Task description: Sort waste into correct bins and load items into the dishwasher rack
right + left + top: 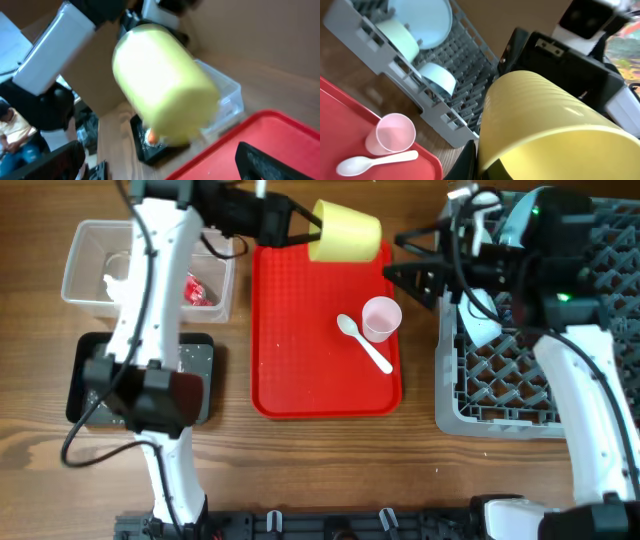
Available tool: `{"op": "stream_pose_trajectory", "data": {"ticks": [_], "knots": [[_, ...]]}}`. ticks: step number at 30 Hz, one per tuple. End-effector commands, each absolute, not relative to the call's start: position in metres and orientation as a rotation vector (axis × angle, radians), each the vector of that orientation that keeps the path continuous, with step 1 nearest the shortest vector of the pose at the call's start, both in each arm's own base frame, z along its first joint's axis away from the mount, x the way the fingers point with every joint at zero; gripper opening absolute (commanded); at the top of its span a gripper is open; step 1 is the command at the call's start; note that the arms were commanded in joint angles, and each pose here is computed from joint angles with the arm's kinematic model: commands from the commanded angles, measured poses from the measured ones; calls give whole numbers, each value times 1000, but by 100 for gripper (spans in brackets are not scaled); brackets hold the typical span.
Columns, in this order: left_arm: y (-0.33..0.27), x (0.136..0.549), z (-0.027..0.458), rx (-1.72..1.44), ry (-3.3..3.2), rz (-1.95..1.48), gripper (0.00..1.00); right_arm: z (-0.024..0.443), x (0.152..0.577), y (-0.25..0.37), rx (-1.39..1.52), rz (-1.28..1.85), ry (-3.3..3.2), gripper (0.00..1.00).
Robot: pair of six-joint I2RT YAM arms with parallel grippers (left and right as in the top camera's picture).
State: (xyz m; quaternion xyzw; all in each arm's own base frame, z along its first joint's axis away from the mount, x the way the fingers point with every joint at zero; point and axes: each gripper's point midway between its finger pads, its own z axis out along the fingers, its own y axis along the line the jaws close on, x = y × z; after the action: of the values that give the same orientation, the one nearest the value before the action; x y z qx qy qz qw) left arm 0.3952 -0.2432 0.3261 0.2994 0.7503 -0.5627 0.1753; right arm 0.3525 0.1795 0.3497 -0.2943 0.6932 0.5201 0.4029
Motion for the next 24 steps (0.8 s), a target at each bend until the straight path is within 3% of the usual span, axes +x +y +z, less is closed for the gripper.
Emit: {"op": "stream_pose_trajectory", "data": {"ticks": [1, 17, 24], "knots": [[-266, 388, 317, 919, 2102, -1651, 4, 342, 368, 186, -678, 1408, 1785, 99], [-282, 385, 310, 996, 2095, -1586, 4, 310, 382, 211, -685, 1489, 1838, 86], [-283, 389, 312, 1002, 2075, -1575, 4, 310, 381, 211, -685, 1499, 1839, 69]]}}
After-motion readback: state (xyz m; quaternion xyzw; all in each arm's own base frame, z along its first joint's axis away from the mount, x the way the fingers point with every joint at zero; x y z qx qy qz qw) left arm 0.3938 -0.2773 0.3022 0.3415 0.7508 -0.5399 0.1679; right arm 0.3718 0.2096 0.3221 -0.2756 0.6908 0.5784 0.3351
